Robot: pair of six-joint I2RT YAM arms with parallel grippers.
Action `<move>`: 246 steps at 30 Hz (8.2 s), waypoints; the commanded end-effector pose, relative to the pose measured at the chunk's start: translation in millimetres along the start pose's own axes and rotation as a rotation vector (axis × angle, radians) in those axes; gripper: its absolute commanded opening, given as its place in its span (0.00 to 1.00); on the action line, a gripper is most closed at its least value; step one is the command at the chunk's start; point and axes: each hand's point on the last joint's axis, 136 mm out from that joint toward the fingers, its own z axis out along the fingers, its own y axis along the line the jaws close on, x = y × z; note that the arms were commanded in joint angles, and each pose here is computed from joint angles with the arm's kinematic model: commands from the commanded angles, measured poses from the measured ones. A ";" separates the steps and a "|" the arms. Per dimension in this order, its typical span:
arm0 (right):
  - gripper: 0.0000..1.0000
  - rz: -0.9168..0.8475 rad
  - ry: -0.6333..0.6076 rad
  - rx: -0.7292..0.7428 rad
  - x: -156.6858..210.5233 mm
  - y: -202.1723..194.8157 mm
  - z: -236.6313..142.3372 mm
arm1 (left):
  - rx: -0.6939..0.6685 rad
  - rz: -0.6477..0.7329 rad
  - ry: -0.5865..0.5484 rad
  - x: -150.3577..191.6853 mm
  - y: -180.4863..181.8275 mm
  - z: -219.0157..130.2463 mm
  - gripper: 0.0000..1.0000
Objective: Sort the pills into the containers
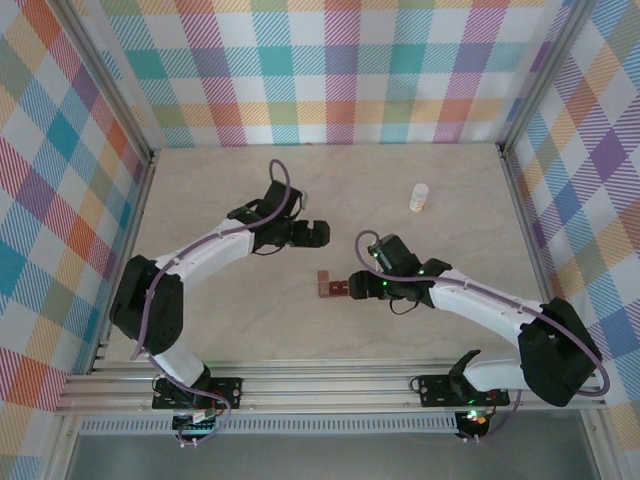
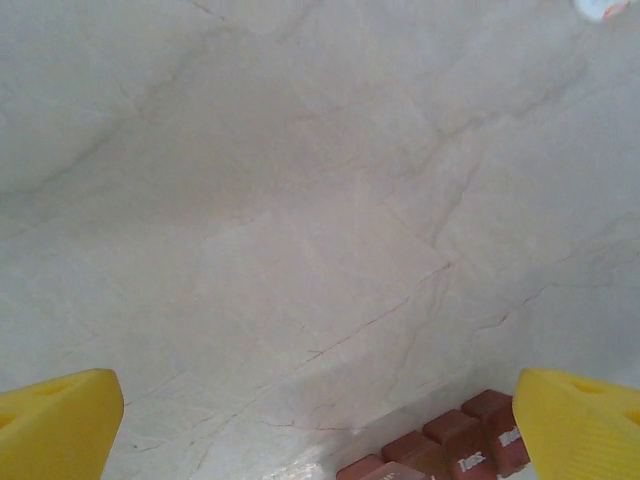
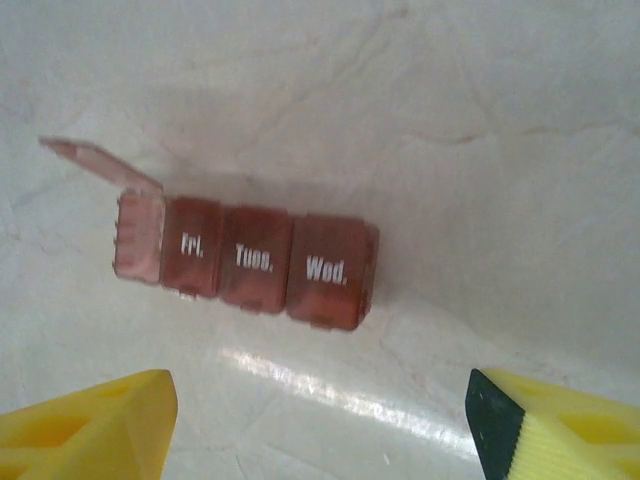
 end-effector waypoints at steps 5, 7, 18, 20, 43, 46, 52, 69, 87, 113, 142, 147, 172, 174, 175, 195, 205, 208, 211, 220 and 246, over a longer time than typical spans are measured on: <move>0.76 -0.066 0.083 -0.038 29.7 29.1 10.5 | 0.036 -0.082 -0.053 -11.1 15.5 -28.5 1.00; 0.76 -0.076 0.098 -0.052 33.9 39.6 16.6 | 0.032 -0.093 -0.063 -12.3 20.6 -31.8 1.00; 0.75 -0.066 0.128 -0.110 32.9 78.7 50.1 | 0.031 -0.138 -0.100 -17.6 40.2 -44.2 1.00; 0.75 -0.064 0.125 -0.114 29.4 82.4 53.6 | 0.030 -0.140 -0.100 -16.3 42.5 -45.0 1.00; 0.75 -0.084 0.118 -0.111 2.0 104.7 75.7 | 0.049 -0.162 -0.119 -14.1 47.7 -51.3 1.00; 0.75 -0.091 0.101 -0.128 -4.9 106.1 60.6 | 0.051 -0.166 -0.127 -14.8 47.8 -53.4 1.00; 0.76 -0.051 0.002 -0.100 -41.2 78.4 12.1 | 0.063 -0.205 -0.133 -14.2 47.4 -53.3 1.00; 0.87 0.270 -0.215 0.417 -188.8 -113.7 -46.1 | 0.193 -0.288 -0.149 -9.5 29.8 -51.1 1.00; 0.87 0.345 -0.138 0.528 -256.4 -205.2 14.2 | 0.229 -0.295 -0.132 -10.3 18.9 -33.4 1.00; 0.67 0.354 -0.104 0.487 -261.7 -228.6 56.9 | 0.210 -0.284 -0.103 -5.1 20.4 -21.0 1.00; 0.30 0.310 -0.134 0.357 -257.9 -186.6 25.6 | 0.206 -0.283 -0.108 -1.2 19.0 -24.8 1.00; 0.30 0.260 -0.124 0.301 -236.9 -145.0 16.3 | 0.195 -0.276 -0.114 2.6 21.0 -31.7 1.00; 0.30 -0.053 0.044 0.205 -132.0 2.0 42.7 | 0.142 -0.252 -0.129 24.3 30.0 -70.1 1.00; 0.30 -0.065 0.057 0.210 -124.9 3.6 45.5 | 0.142 -0.250 -0.129 23.8 29.6 -70.8 1.00; 0.30 -0.069 0.062 0.212 -122.1 3.9 46.2 | 0.142 -0.251 -0.127 24.4 29.8 -70.4 1.00; 0.30 -0.105 0.124 0.235 -83.8 -1.3 46.6 | 0.144 -0.244 -0.128 26.2 29.7 -72.4 1.00; 0.31 -0.098 0.100 0.237 -85.8 -1.2 36.1 | 0.150 -0.239 -0.129 24.3 28.2 -71.2 1.00; 0.31 -0.103 0.059 0.248 -100.7 1.3 26.1 | 0.155 -0.219 -0.124 20.5 25.1 -72.5 1.00; 0.32 -0.096 0.022 0.237 -117.5 5.9 13.8 | 0.160 -0.186 -0.125 13.7 20.5 -77.3 1.00; 0.33 -0.038 -0.092 0.143 -163.1 16.3 -32.7 | 0.124 -0.111 -0.129 -7.0 17.8 -79.1 1.00; 0.36 0.016 0.008 -0.274 -178.0 28.9 -80.8 | 0.519 0.490 -0.206 -19.3 -68.4 -32.4 0.94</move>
